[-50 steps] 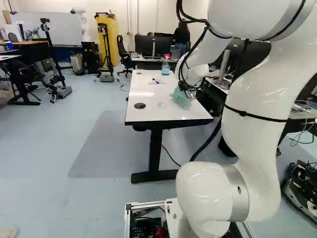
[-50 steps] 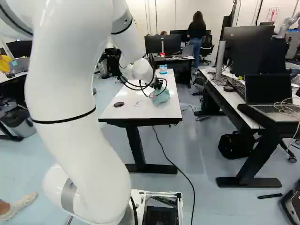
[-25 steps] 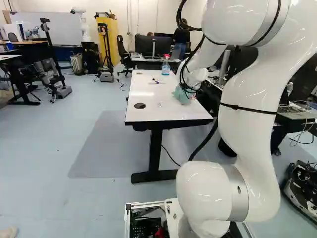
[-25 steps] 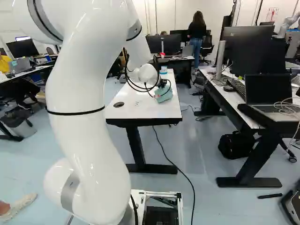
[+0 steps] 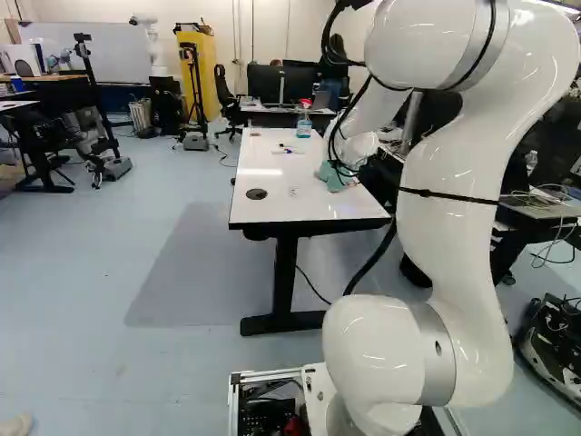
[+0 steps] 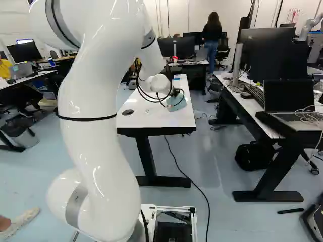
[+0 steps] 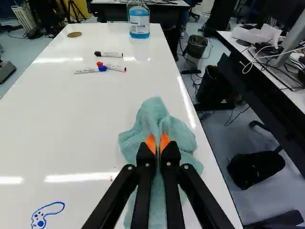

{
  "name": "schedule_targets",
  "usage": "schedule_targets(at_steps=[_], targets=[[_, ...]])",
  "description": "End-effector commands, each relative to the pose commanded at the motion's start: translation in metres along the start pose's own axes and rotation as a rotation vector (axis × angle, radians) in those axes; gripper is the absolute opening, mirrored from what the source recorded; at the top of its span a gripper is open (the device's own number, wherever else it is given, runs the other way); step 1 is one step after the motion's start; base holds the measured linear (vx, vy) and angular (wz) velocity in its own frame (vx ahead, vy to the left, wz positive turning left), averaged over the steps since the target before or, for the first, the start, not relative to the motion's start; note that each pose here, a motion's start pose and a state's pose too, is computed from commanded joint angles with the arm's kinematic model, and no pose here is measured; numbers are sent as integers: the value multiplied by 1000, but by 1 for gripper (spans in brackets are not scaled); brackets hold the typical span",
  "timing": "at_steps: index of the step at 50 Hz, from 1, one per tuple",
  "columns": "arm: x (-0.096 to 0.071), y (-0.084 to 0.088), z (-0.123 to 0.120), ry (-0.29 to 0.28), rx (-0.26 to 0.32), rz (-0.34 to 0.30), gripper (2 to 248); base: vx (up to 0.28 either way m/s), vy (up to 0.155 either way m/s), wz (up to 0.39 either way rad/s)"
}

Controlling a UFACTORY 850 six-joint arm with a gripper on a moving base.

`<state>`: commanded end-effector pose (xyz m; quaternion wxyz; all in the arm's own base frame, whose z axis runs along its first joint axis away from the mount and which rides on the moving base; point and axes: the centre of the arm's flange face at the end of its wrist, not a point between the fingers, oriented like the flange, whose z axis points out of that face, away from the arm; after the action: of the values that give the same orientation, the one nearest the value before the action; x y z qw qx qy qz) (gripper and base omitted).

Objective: Clean the table with the green towel

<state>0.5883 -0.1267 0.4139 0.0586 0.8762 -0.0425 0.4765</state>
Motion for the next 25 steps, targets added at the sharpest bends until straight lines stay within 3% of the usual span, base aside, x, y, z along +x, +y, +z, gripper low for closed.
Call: schedule_targets(at_steps=[25], targets=[[-8, 0, 5, -35, 1, 0, 30, 0, 0, 0]])
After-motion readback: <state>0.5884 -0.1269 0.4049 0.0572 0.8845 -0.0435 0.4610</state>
